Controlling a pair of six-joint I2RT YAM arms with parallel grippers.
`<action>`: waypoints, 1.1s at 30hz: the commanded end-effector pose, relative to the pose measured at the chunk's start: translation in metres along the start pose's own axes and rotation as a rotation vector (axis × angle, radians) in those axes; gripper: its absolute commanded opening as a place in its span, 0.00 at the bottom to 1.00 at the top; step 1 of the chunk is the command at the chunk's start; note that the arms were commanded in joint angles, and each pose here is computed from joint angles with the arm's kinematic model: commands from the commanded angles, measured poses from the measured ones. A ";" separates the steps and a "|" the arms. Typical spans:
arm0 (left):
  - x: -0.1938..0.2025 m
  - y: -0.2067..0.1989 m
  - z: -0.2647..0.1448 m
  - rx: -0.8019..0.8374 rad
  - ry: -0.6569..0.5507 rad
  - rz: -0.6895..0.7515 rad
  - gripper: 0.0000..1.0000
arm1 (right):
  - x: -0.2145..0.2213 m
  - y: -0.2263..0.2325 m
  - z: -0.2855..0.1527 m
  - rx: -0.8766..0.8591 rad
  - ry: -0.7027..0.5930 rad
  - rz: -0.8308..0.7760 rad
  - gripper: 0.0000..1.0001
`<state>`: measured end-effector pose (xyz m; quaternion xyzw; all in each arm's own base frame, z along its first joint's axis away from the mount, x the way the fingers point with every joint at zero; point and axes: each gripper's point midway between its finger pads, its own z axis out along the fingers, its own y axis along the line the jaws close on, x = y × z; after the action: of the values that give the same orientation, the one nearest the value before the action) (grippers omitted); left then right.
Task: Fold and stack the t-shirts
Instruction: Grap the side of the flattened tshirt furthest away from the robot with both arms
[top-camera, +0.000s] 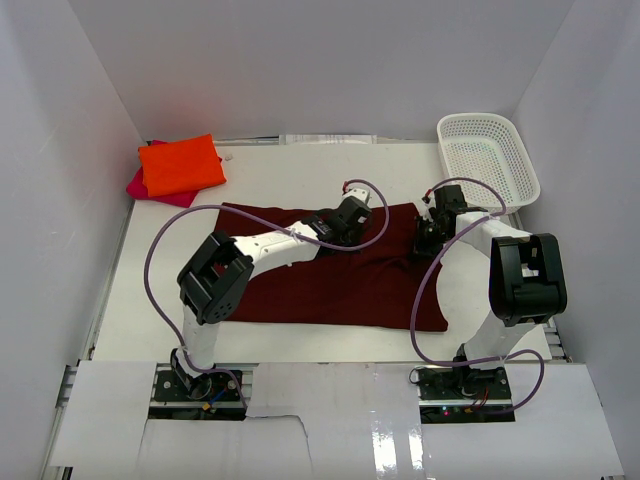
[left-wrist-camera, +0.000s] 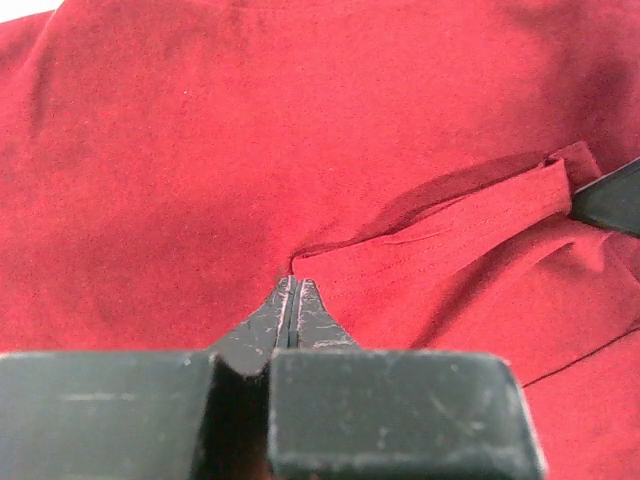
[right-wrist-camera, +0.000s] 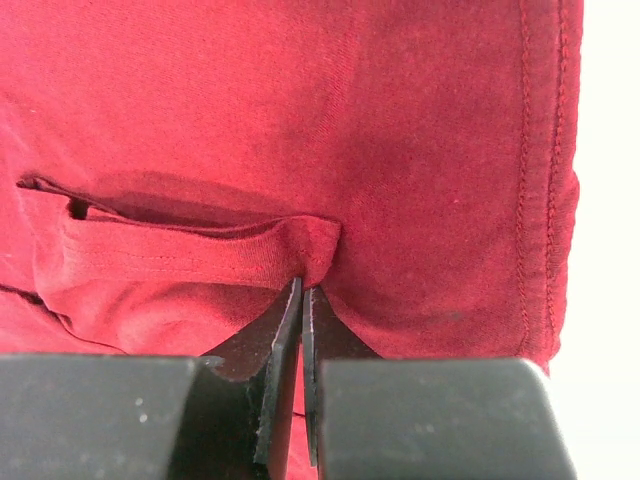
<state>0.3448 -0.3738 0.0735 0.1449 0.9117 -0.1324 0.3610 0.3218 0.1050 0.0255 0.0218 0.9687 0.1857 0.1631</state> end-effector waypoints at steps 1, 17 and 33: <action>-0.032 -0.001 -0.023 0.002 -0.070 -0.011 0.00 | -0.025 0.016 -0.011 -0.043 -0.071 -0.031 0.08; -0.005 -0.009 0.004 0.052 0.053 -0.029 0.30 | -0.025 0.016 -0.014 -0.036 -0.077 -0.038 0.08; 0.010 -0.003 0.016 0.056 0.112 -0.052 0.40 | -0.025 0.016 -0.014 -0.035 -0.081 -0.041 0.08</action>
<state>0.3425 -0.3720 0.0501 0.1400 0.9319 -0.1406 0.3036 0.3262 0.1072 0.0296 0.0182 0.9674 0.1874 0.1694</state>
